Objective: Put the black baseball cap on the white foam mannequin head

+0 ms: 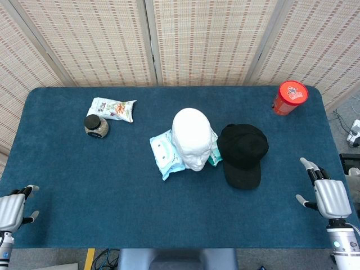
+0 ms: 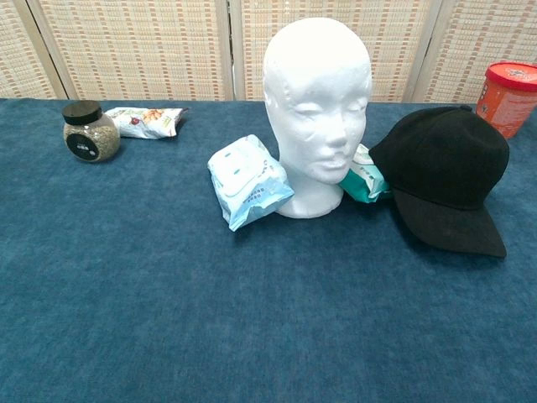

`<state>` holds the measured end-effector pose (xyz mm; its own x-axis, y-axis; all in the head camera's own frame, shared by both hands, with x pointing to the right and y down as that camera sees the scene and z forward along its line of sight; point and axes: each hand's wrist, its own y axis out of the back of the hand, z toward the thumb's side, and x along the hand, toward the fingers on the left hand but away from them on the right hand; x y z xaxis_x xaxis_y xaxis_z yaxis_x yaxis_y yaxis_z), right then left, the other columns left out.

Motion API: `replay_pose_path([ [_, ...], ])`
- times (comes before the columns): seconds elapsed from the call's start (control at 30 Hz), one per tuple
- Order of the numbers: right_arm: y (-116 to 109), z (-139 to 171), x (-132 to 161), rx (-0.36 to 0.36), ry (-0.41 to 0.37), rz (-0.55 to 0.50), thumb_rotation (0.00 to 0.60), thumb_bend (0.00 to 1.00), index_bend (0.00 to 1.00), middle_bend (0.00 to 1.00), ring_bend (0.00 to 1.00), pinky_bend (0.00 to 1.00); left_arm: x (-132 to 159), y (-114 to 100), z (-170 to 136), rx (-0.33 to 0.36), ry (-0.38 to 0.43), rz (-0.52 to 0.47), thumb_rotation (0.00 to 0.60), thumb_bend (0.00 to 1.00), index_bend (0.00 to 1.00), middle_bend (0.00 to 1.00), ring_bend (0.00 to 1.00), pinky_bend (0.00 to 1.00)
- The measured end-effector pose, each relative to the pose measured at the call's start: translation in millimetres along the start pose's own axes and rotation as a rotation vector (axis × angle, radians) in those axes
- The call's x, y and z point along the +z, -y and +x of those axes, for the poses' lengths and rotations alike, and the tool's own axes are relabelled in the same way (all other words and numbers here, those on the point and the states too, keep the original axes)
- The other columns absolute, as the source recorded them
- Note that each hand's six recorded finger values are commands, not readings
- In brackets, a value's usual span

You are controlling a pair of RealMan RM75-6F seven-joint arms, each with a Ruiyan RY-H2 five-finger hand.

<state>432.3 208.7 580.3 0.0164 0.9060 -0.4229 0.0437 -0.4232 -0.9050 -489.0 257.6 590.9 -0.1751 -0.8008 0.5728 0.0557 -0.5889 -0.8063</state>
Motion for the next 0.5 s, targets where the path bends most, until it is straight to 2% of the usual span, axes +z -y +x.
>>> replay_pose_path([
  [0.2, -0.9, 0.4, -0.4, -0.025, 0.004, 0.008, 0.600, 0.05, 0.10, 0.22, 0.24, 0.66, -1.4, -0.4, -0.1, 0.004, -0.005, 0.008, 0.600, 0.17, 0.31, 0.41, 0.36, 0.53],
  [0.33, 1.5, -0.1, 0.7, -0.033, 0.004, 0.019, 0.600, 0.01, 0.12, 0.24, 0.24, 0.54, -1.0, -1.4, 0.0, 0.009, -0.007, -0.009, 0.600, 0.17, 0.31, 0.41, 0.36, 0.53],
  [0.43, 2.7, -0.5, 2.1, -0.046, 0.006, 0.004, 0.600, 0.00, 0.19, 0.29, 0.25, 0.51, -1.1, -1.3, 0.5, 0.006, -0.007, -0.007, 0.600, 0.17, 0.31, 0.41, 0.37, 0.53],
  [0.5, 1.9, -0.9, 3.0, -0.060, 0.005, 0.002, 0.600, 0.00, 0.27, 0.35, 0.27, 0.51, -0.3, -2.6, 0.2, 0.010, -0.006, -0.007, 0.600, 0.17, 0.31, 0.42, 0.38, 0.54],
])
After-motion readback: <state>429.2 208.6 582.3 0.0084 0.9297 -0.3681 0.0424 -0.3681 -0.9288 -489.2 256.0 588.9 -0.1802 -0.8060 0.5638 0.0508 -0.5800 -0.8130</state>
